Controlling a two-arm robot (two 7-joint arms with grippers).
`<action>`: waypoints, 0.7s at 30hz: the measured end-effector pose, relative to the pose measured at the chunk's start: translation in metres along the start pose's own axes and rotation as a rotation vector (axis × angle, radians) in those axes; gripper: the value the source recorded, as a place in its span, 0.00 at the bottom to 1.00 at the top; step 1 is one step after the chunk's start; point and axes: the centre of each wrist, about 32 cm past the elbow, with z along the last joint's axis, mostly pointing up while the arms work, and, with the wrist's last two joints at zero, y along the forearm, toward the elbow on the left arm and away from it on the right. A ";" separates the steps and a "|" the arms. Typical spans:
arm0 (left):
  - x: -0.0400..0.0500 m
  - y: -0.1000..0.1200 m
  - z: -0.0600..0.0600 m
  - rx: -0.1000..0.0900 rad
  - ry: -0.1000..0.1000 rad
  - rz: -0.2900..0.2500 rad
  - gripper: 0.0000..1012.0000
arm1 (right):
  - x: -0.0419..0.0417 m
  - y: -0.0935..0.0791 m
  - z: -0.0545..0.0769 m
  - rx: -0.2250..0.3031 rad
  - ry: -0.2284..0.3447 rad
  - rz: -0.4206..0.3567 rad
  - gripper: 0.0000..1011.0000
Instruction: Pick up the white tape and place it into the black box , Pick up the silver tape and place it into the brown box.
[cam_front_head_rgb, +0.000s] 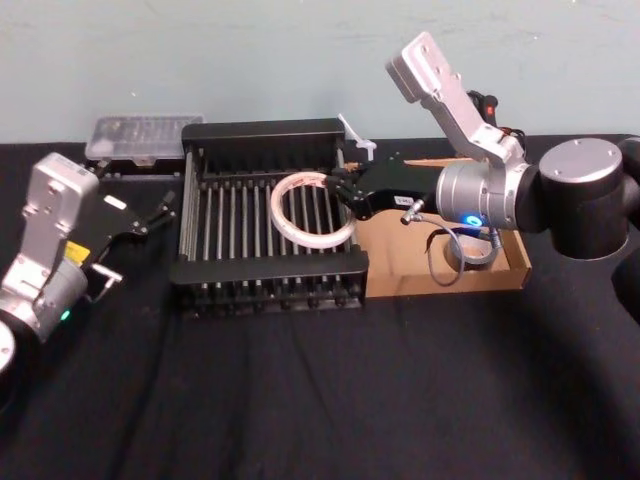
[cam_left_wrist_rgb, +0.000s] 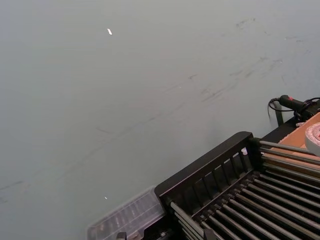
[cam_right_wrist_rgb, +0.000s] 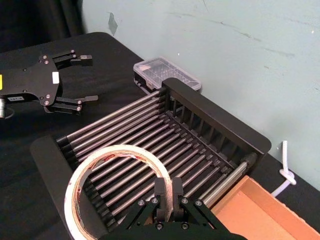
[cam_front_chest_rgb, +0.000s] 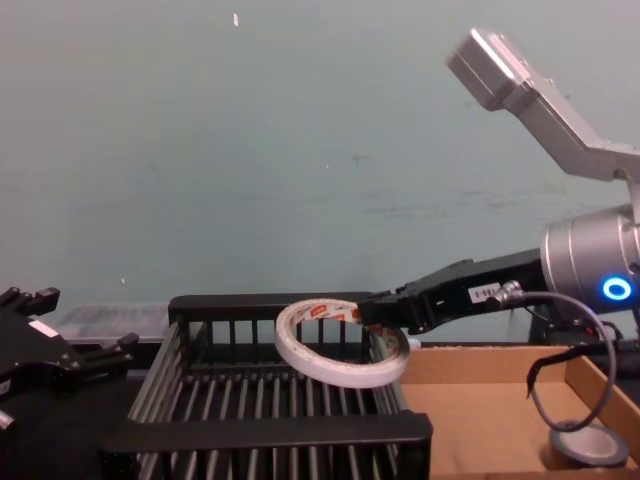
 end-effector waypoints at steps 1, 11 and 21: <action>0.0000 0.000 0.000 0.000 0.000 0.000 0.99 | 0.0000 0.000 0.000 0.000 0.000 0.000 0.09; 0.0000 0.000 0.000 0.000 0.000 0.000 0.99 | 0.0000 -0.001 0.000 0.001 0.000 0.000 0.15; 0.0000 0.000 0.000 0.000 0.000 0.000 0.99 | -0.0001 -0.001 0.000 0.001 0.001 0.000 0.46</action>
